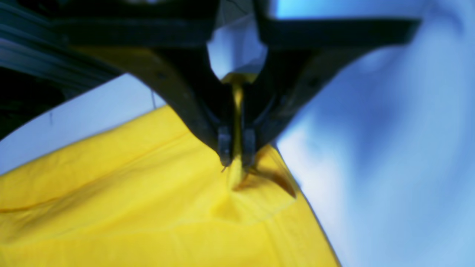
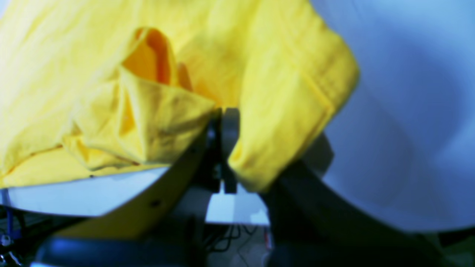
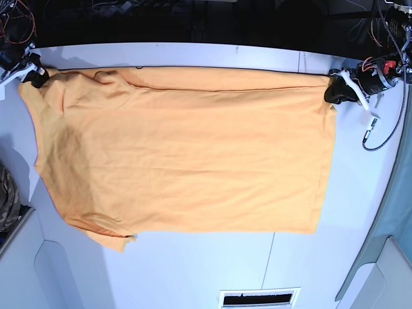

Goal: Layout the t-shirt on the table in an organized manner, then fold the t-shirt properly
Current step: 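Pull the held corners apart to straighten the shirt edge, then release the corners and move both grippers to the shirt's side edges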

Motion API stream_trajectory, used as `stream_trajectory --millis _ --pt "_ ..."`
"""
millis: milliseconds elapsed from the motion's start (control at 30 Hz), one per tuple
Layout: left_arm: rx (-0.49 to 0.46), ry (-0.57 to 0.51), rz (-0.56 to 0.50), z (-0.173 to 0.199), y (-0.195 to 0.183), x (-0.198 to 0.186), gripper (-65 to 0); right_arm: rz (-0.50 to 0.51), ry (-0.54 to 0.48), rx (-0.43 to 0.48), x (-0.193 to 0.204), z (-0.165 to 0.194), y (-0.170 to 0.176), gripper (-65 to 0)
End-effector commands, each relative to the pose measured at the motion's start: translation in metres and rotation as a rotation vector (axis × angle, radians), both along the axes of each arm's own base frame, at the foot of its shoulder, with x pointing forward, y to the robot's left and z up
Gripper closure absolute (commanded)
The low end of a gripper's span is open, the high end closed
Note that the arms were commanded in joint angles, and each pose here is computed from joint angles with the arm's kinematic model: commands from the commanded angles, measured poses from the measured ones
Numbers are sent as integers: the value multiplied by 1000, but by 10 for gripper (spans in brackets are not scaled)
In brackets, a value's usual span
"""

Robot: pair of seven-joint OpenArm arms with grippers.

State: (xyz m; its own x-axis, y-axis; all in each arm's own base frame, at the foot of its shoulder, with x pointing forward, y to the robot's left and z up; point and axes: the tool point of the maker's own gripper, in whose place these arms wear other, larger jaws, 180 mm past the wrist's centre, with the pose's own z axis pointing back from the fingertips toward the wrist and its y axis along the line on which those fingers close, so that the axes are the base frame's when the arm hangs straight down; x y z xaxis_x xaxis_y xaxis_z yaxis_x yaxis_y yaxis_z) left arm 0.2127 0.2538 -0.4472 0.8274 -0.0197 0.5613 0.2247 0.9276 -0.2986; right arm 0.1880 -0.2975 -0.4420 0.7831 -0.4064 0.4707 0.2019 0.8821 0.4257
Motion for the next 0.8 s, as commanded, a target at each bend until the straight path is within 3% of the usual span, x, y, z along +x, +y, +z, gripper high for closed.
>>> stream_trajectory --millis 0,200,267,367,433,767 --pt "2 -50 -7 13 4 11 0 -1 -54 -21 11 15 -9 0" --pt "0 -64 -3 15 4 13 0 -3 -59 -22 12 15 -9 0" --pt "-2 -75 0 16 4 15 -65 -3 -58 -31 12 15 -10 -5" --pt "-4 -81 2 17 4 15 -188 -2 -38 -56 9 12 -14 -199" --pt "-4 -81 2 17 4 15 -228 -15 -41 -63 8 13 -19 -257" --pt "-15 -148 -25 37 -6 29 -230 -202 -151 -156 6 47 -84 -261"
